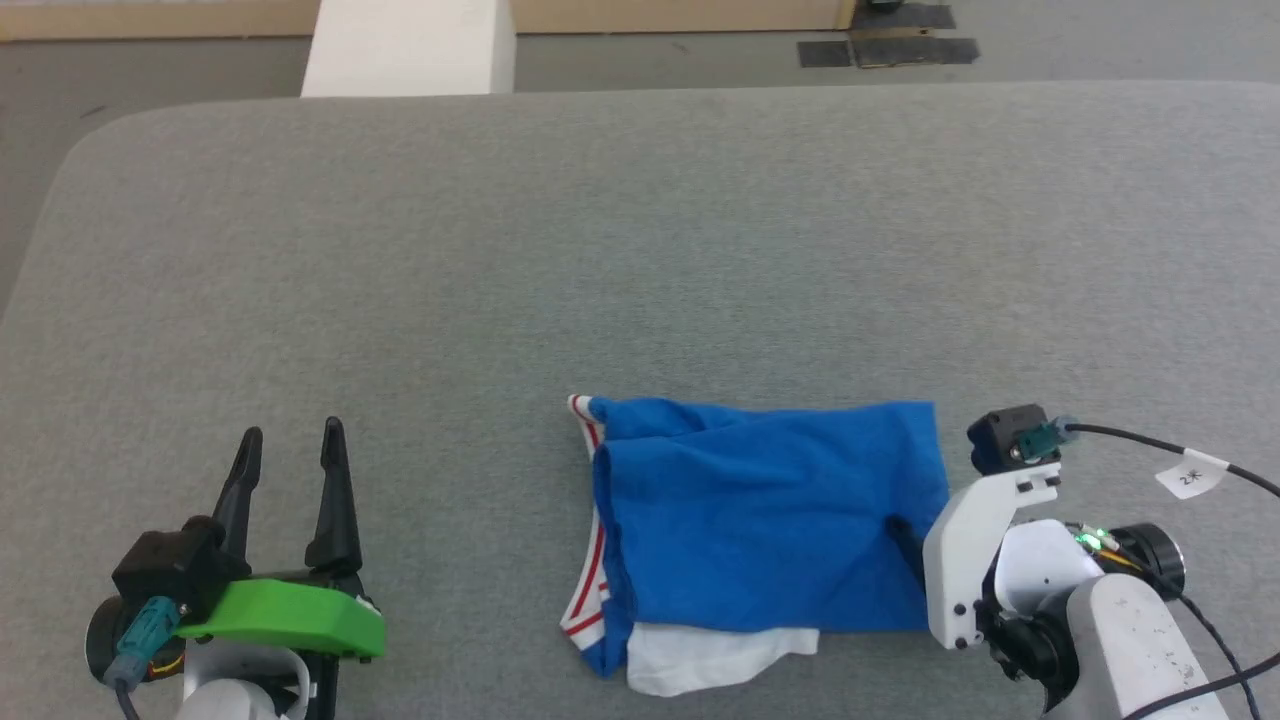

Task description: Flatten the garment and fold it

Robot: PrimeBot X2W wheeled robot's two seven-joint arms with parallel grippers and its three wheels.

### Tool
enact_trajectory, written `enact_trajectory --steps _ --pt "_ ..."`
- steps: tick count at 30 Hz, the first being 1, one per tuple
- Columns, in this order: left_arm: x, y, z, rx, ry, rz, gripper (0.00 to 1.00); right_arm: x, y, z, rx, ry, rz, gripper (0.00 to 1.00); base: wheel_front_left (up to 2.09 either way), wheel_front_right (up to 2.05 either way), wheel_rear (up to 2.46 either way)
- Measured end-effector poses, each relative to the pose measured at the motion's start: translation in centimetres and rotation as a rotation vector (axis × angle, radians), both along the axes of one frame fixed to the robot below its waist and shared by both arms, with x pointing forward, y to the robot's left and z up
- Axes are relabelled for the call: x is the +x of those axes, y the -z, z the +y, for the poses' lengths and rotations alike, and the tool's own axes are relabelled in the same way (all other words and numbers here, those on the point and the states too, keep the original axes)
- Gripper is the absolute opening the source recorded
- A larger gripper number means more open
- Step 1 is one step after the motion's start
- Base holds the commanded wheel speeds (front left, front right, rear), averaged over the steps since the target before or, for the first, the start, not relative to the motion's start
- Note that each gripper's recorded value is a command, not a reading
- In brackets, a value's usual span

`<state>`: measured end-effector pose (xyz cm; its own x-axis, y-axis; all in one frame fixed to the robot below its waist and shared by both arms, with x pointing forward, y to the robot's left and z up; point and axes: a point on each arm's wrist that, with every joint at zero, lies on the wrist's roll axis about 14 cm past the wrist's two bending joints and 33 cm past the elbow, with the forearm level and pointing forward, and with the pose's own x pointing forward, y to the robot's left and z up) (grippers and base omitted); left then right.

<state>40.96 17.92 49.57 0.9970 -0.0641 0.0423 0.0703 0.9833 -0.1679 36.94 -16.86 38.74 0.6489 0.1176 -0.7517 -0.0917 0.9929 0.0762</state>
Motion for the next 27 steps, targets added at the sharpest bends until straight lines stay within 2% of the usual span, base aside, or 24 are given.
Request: enact_trajectory --steps 7,8,10,15,20,23,27 --pt "-0.4 0.4 1.3 0.006 -0.036 0.013 1.0 0.0 1.9 1.3 0.0 -0.046 0.094 1.0 0.0 0.0 0.0" --pt "-0.5 0.4 1.4 0.007 -0.04 0.015 1.0 0.1 2.0 1.4 0.003 -0.048 0.101 0.53 0.0 0.0 0.0" --pt "-0.6 0.5 1.6 0.008 -0.045 0.018 1.0 0.2 2.0 1.6 0.0 -0.057 0.109 0.0 0.0 0.0 0.0" --pt "-0.7 0.0 1.1 0.004 -0.033 0.005 1.0 0.9 0.6 2.2 -0.068 -0.149 0.078 0.0 0.0 0.0 0.0" --pt "0.1 -0.7 0.1 0.0 -0.01 -0.02 1.0 2.7 -3.0 2.0 -0.157 -0.254 -0.009 0.0 0.0 0.0 0.0" --pt "0.8 -1.0 -1.7 -0.003 0.048 -0.032 1.0 3.7 -5.2 -0.2 -0.21 -0.245 -0.047 0.0 0.0 0.0 0.0" --pt "2.4 -1.6 -4.7 -0.008 0.143 -0.056 1.0 4.3 -7.7 -6.0 -0.286 -0.133 -0.076 0.0 0.0 0.0 0.0"
